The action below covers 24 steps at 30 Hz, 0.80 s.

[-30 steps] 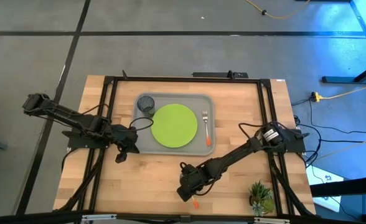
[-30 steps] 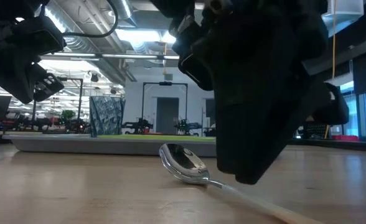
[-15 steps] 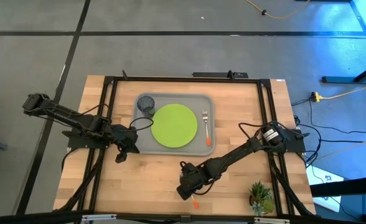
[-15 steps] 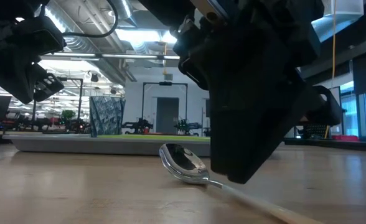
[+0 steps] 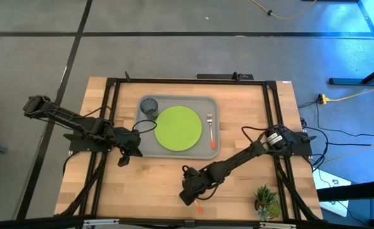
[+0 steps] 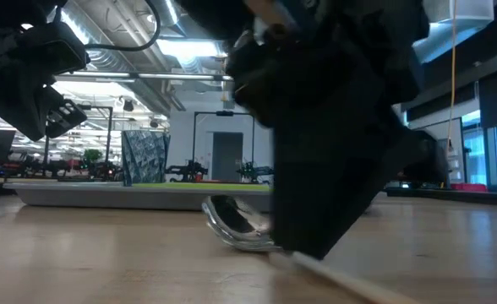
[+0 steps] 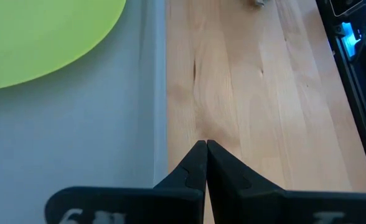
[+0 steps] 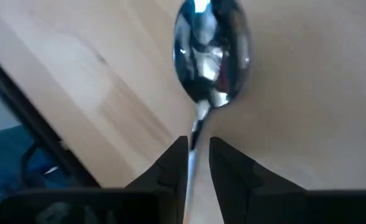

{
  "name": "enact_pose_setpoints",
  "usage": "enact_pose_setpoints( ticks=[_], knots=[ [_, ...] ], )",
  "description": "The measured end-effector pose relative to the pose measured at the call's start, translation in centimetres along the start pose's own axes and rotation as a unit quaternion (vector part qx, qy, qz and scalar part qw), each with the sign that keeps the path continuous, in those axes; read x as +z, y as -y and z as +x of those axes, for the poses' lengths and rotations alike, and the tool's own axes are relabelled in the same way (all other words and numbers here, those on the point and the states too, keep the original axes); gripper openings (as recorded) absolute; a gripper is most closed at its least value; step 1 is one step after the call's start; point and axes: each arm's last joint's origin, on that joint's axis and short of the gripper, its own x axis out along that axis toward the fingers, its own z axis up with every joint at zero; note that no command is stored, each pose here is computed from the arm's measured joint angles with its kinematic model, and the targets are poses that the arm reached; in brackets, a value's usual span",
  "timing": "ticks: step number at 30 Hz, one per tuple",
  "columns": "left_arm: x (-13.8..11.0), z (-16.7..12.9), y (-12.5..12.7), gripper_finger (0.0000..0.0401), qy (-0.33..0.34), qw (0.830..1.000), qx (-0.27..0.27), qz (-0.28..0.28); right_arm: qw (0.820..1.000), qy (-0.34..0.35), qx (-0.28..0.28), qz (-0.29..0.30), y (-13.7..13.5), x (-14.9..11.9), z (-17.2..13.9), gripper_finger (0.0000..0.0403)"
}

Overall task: Pick and place plate/cup/fork/spoon on tray
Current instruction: Put the orange spoon on the gray tray in between the green plate and the orange fork

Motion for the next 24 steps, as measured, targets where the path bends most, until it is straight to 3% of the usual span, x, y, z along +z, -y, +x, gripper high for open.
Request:
enact_pose_setpoints(
  ticks=[24],
  knots=[
    [0.01,0.0,-0.02,0.0,0.001,1.0,0.003,-0.001,1.0,0.009,-0.026,0.004,0.76,0.27,1.08,0.0042]
  ],
)
